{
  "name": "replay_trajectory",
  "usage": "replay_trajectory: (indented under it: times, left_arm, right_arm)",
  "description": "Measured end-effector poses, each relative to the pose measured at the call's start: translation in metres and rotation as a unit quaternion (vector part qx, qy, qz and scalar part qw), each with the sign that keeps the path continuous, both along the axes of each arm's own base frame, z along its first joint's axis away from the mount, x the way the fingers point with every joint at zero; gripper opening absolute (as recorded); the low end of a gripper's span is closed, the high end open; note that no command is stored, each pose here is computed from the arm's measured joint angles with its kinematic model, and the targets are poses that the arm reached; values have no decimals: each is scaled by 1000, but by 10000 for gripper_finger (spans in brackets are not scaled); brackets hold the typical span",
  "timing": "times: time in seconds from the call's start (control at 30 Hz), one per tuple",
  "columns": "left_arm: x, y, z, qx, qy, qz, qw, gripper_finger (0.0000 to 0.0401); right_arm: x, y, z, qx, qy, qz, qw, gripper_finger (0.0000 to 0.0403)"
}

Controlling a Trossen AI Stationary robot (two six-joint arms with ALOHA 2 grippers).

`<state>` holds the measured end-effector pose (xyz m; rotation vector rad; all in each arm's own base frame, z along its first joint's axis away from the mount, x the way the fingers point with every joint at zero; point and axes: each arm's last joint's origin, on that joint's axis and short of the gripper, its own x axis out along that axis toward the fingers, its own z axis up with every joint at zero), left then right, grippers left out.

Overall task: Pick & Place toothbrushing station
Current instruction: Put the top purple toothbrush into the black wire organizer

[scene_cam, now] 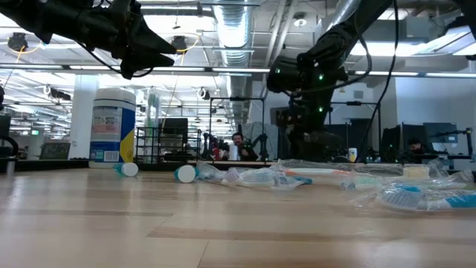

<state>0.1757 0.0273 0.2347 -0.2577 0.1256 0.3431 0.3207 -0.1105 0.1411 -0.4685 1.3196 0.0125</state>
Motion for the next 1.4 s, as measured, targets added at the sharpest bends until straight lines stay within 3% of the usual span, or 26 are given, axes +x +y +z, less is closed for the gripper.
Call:
replay_trajectory:
  times: [0.33,0.7,0.9,1.4]
  left_arm:
    - [0,0,0,1,-2,0,1000,158]
    - [0,0,0,0,-2,0,1000,158]
    - [0,0,0,0,-1,-1,1000,158]
    - [0,0,0,0,-1,0,1000,158]
  right_arm:
    - [5,2,-13,-3,15,11,1000,130]
    - [25,11,5,-17,-9,37,999,123]
    - [27,20,4,-23,-2,67,998,124]
    - [27,20,5,-12,-5,70,997,124]
